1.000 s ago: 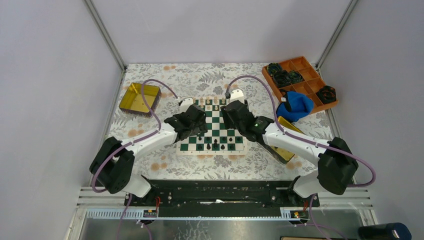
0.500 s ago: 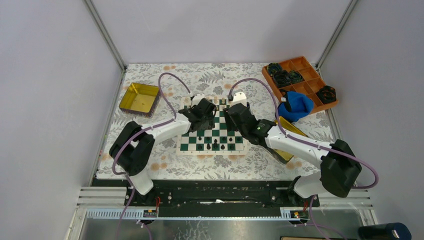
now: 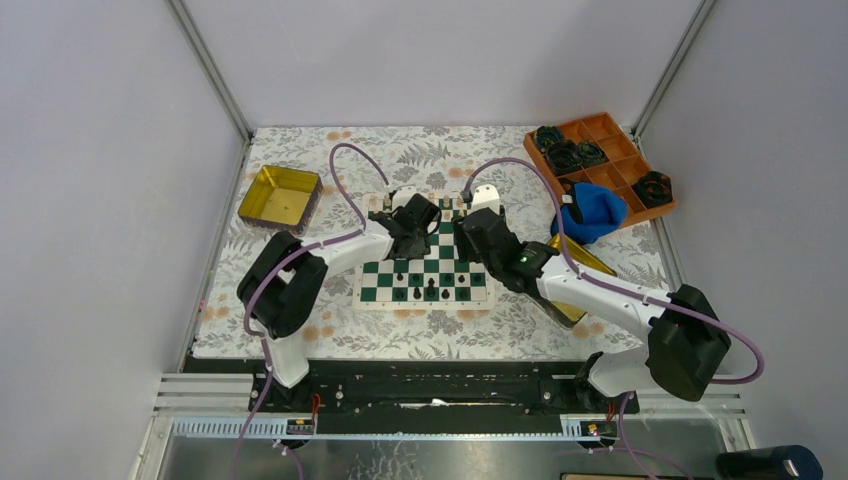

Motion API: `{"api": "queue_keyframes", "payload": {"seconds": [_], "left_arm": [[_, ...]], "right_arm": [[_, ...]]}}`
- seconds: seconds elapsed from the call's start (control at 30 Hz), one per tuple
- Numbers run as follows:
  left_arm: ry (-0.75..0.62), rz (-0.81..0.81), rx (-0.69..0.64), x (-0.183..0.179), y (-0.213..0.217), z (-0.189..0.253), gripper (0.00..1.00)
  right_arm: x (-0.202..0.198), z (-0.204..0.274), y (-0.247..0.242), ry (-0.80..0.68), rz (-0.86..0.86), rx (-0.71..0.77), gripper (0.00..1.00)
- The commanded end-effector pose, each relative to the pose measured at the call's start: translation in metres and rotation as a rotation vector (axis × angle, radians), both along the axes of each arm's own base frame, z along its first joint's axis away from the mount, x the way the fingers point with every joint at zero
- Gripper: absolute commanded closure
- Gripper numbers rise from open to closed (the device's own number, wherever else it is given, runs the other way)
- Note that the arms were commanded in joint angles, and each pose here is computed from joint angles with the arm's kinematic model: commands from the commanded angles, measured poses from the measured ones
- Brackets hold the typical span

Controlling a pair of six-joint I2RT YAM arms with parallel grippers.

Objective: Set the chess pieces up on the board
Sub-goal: Pick up the chess piece from the chessboard.

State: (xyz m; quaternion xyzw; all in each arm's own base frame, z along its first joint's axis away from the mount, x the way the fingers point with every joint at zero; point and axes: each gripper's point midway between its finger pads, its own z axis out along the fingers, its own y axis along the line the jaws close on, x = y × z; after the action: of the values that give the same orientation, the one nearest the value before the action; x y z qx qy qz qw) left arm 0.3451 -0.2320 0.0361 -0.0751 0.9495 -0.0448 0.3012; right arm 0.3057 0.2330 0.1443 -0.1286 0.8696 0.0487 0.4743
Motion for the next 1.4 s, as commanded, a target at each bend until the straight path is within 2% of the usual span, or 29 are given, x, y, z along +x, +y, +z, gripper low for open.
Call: {"api": "queue_keyframes", "payload": {"seconds": [0.0,0.63,0.87,1.0,1.37], "left_arm": [[-0.023,0.025,-0.01,0.012,-0.003,0.005,0.51],[0.001,0.043,0.024,0.008,0.007,-0.002,0.74],[0.003,0.042,0.034,0.006,0.009,-0.002,0.88],[0.004,0.042,0.036,0.005,0.011,-0.003,1.0],[-0.052,0.087,0.069,0.0,0.031,0.026,1.0]], "right_arm": [[0.008,0.021,-0.007,-0.076,-0.042,0.046,0.36],[0.009,0.013,-0.005,-0.057,-0.038,0.041,0.36],[0.007,0.009,-0.006,-0.048,-0.037,0.039,0.36],[0.007,0.01,-0.008,-0.052,-0.041,0.036,0.36],[0.008,0.015,-0.013,-0.063,-0.056,0.033,0.37]]}}
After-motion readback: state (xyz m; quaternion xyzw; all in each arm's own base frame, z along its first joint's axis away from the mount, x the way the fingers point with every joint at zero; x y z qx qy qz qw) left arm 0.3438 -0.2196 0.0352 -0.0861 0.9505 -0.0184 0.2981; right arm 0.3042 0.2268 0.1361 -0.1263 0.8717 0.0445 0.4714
